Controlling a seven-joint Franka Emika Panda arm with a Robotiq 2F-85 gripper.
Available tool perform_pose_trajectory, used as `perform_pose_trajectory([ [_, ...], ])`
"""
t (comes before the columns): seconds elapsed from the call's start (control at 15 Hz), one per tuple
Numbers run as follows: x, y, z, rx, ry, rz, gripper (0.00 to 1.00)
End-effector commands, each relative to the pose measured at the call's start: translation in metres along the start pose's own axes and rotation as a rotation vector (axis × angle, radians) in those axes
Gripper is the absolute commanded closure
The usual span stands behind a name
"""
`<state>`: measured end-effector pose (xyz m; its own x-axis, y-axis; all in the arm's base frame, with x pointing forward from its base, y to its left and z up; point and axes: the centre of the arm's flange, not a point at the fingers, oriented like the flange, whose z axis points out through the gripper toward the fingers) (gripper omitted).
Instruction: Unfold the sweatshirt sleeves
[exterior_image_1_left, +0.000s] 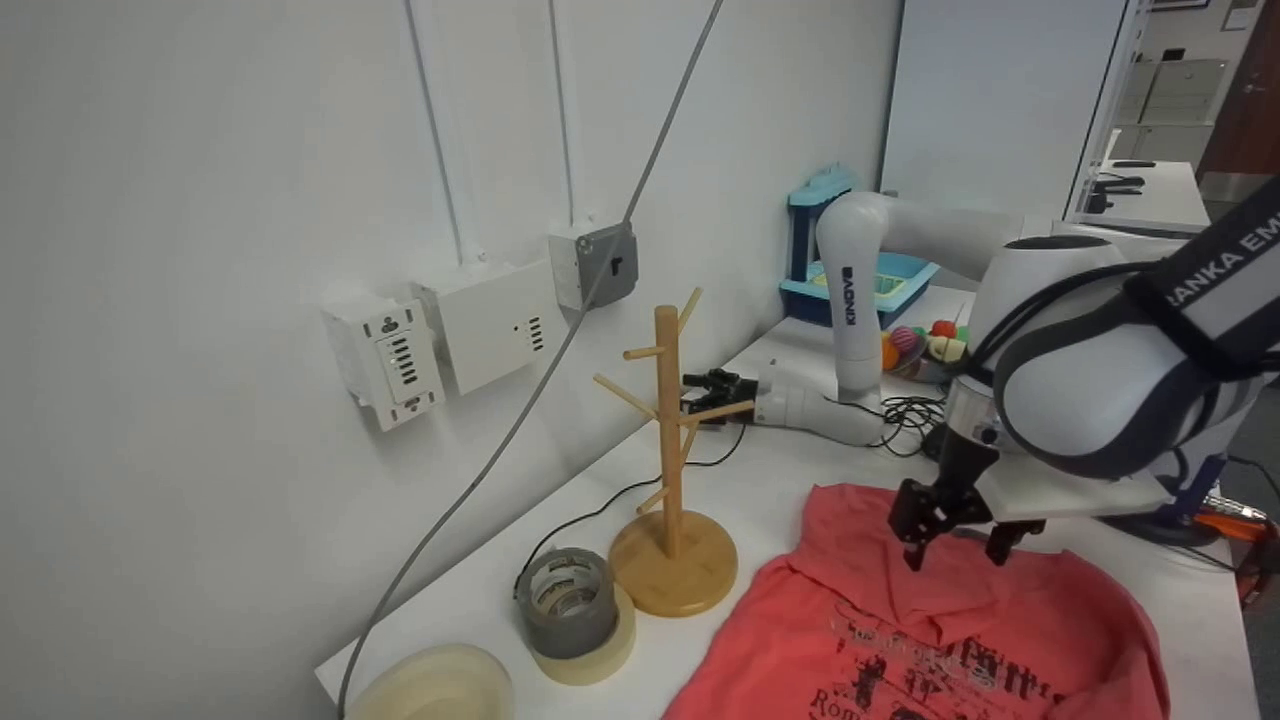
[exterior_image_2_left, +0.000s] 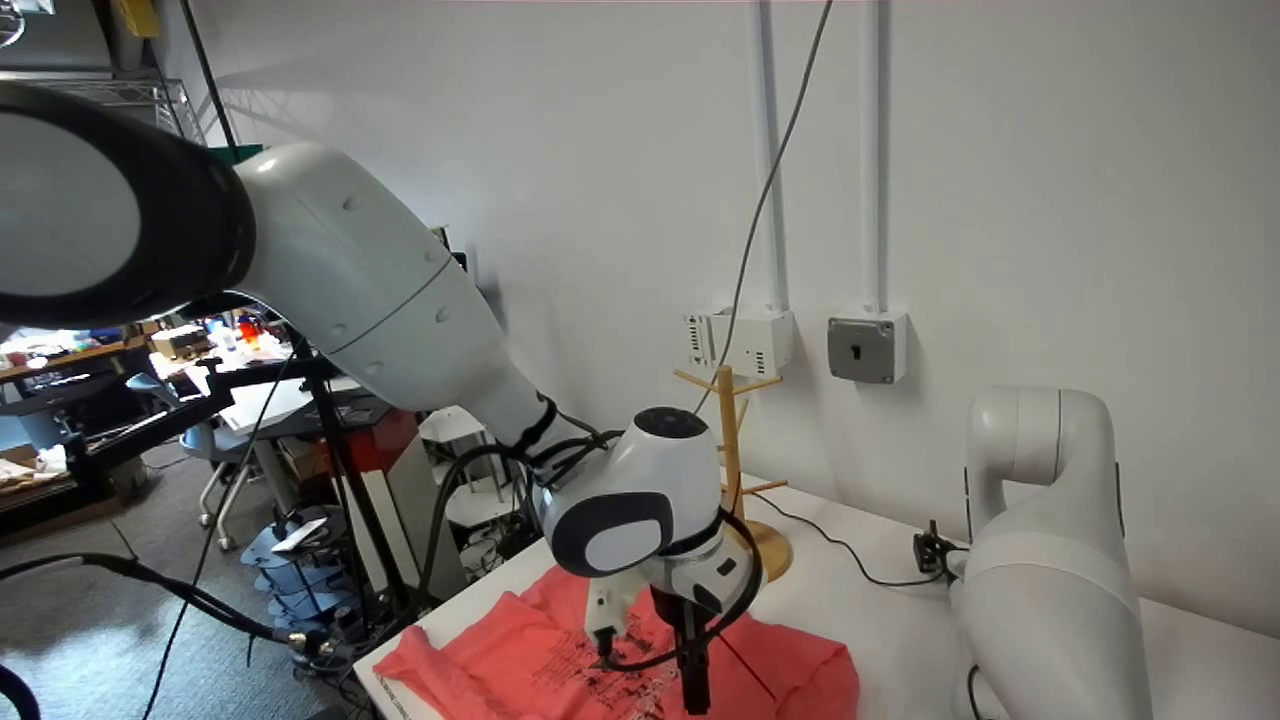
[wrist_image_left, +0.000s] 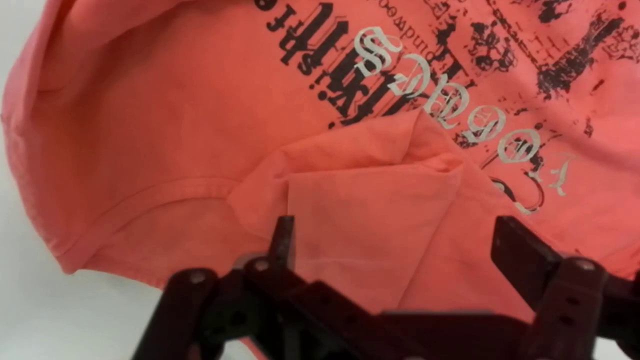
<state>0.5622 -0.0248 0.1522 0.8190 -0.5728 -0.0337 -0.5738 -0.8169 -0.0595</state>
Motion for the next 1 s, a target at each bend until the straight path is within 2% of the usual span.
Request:
perform_pose_trajectory([
  [0.0, 0.020, 0.003, 0.011, 0.021, -0.011, 0.041, 0.00],
  [0.53, 0.030, 0.016, 0.034, 0.008, -0.028, 0.057, 0.00],
  [0.93, 0.034, 0.016, 0.051, 0.027, -0.056, 0.066, 0.00],
])
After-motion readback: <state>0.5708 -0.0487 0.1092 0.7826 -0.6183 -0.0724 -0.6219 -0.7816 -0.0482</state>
